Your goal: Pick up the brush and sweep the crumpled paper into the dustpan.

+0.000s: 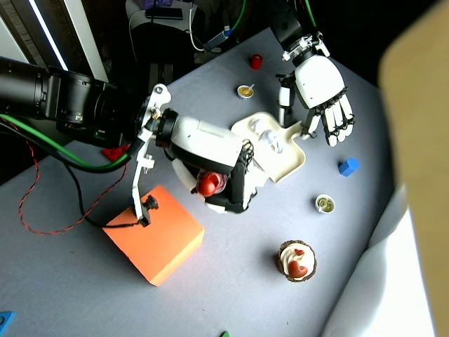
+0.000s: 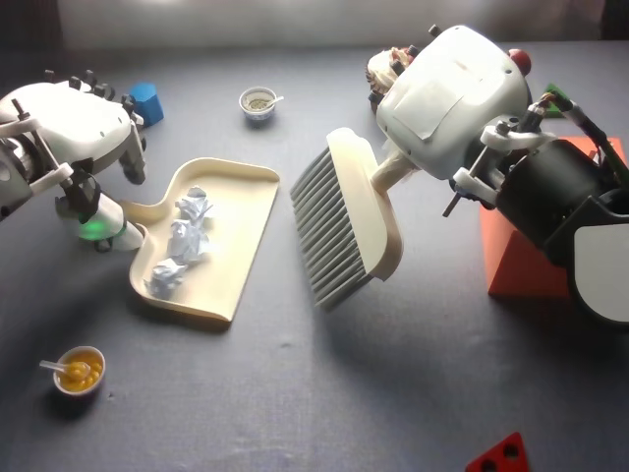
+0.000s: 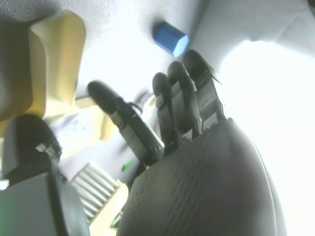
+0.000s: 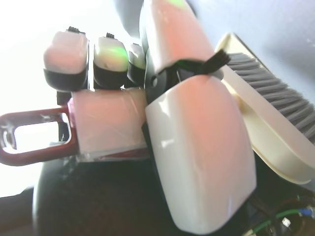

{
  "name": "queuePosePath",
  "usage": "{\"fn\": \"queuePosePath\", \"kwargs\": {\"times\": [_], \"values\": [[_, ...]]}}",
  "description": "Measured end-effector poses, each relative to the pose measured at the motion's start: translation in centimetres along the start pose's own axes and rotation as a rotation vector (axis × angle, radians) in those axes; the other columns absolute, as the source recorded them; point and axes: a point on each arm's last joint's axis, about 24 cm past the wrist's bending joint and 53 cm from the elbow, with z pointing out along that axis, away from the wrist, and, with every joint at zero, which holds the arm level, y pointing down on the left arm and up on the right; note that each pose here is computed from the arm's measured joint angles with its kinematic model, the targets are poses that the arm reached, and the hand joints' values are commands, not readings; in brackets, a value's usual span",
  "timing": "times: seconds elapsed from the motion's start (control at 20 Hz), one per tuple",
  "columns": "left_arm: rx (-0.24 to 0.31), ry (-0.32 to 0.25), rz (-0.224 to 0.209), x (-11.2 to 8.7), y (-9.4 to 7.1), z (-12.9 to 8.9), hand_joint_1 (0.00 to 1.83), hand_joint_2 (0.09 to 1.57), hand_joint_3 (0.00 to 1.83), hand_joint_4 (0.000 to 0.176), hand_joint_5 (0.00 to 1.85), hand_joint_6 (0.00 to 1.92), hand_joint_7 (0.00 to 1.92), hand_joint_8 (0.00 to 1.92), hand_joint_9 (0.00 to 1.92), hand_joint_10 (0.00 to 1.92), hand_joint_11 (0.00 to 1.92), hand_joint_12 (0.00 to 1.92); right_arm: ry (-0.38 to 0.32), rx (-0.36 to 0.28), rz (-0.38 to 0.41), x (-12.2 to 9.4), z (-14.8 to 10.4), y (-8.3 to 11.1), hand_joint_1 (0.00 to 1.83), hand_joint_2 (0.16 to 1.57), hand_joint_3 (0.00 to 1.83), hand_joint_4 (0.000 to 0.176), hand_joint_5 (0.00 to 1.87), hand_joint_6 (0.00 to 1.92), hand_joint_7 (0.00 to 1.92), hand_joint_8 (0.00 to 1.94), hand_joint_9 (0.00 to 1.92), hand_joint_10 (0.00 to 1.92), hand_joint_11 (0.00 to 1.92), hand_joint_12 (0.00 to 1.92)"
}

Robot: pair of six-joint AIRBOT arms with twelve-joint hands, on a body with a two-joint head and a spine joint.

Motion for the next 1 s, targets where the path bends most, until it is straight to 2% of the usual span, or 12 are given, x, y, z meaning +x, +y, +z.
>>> {"fn": "queuePosePath", "kwargs": {"times": [0.05,0.1,0.15,0.25,0.35,0.45,0.5,0.55,0.65,0.7,0.8,1.0], "values": [[0.001,-0.004,0.001,-0.2,0.0,0.0,0.85,0.84,0.00,0.100,0.39,0.00,0.25,0.00,0.25,0.00,0.11,0.36,-0.007,-0.004,-0.011,-0.1,0.0,0.1,1.43,1.17,0.00,0.175,1.02,1.92,1.04,1.94,1.18,1.92,1.23,1.92],[0.001,-0.007,-0.001,-0.3,-0.1,0.0,0.83,0.84,0.00,0.105,0.32,0.00,0.23,0.00,0.24,0.00,0.11,0.36,-0.015,-0.007,-0.022,-0.2,0.0,0.1,1.39,1.15,0.00,0.138,1.03,1.92,1.00,1.92,1.18,1.92,1.23,1.92],[0.002,-0.009,0.002,-0.4,0.0,0.0,0.82,0.84,0.00,0.113,0.30,0.00,0.22,0.00,0.22,0.00,0.13,0.32,-0.014,-0.007,-0.022,-0.2,0.0,0.1,1.33,1.11,0.00,0.000,0.98,1.56,0.99,1.92,1.17,1.92,1.21,1.92],[0.002,-0.009,0.001,-0.4,-0.1,0.0,0.81,0.85,0.00,0.112,0.31,0.00,0.23,0.01,0.23,0.00,0.13,0.30,-0.018,-0.003,-0.025,-0.2,0.0,0.0,1.20,1.02,0.00,0.000,1.20,0.62,1.05,1.94,1.17,1.92,1.21,1.92],[0.002,-0.009,0.001,-0.5,0.0,0.0,0.80,0.88,0.01,0.112,0.29,0.00,0.23,0.00,0.22,0.00,0.11,0.29,-0.018,0.001,-0.026,-0.1,0.0,-0.1,1.20,0.98,0.00,0.000,1.31,0.41,0.97,1.94,1.05,1.92,1.11,1.92],[0.003,-0.008,0.002,-0.5,-0.1,0.0,0.79,0.88,0.01,0.118,0.32,0.01,0.25,0.01,0.23,0.00,0.14,0.29,-0.018,0.001,-0.023,-0.2,-0.1,-0.1,1.03,0.79,0.00,0.000,0.82,1.70,0.68,1.94,0.72,1.92,0.72,1.92],[0.007,-0.005,0.000,-0.5,-0.2,-0.1,0.80,0.87,0.01,0.121,0.31,0.00,0.24,0.01,0.22,0.00,0.13,0.29,-0.023,0.000,-0.022,-0.3,-0.2,0.1,0.98,0.72,0.00,0.093,0.63,1.88,0.41,1.94,0.39,1.92,0.33,1.92],[0.015,-0.005,0.002,-0.8,-0.5,-0.1,0.80,0.88,0.01,0.122,0.30,0.00,0.23,0.00,0.21,0.00,0.11,0.28,-0.023,-0.001,-0.018,-0.4,-0.3,0.2,0.95,0.71,0.00,0.122,0.34,1.91,0.17,1.94,0.15,1.92,0.09,1.92],[0.029,-0.021,0.007,-2.0,-1.0,0.0,0.82,0.87,0.00,0.117,0.34,0.01,0.25,0.01,0.22,0.01,0.11,0.27,-0.016,-0.025,-0.013,-0.3,-0.5,1.1,0.83,0.68,0.00,0.077,0.18,0.76,0.01,1.30,0.01,1.62,0.00,1.79],[0.035,-0.032,0.011,-2.7,-1.3,0.1,0.81,0.87,0.00,0.121,0.33,0.01,0.26,0.01,0.23,0.01,0.14,0.28,-0.010,-0.037,-0.015,-0.3,-0.6,1.6,0.77,0.66,0.00,0.054,0.16,0.21,0.12,0.53,0.05,0.81,0.00,1.37],[0.048,-0.038,0.017,-3.8,-1.8,0.2,0.79,0.87,0.00,0.123,0.32,0.00,0.25,0.01,0.23,0.01,0.12,0.27,0.036,-0.051,0.007,0.1,-0.7,2.3,0.64,0.65,0.00,0.034,0.03,0.01,0.03,0.03,0.02,0.06,0.00,0.25],[0.090,-0.015,0.021,-4.6,-3.2,0.3,0.82,0.87,0.00,0.123,0.33,0.00,0.25,0.00,0.22,0.00,0.10,0.26,0.059,-0.042,0.055,-0.9,-0.8,2.1,0.58,0.70,0.02,0.000,0.00,0.00,0.00,0.00,0.00,0.00,0.00,0.00]]}}
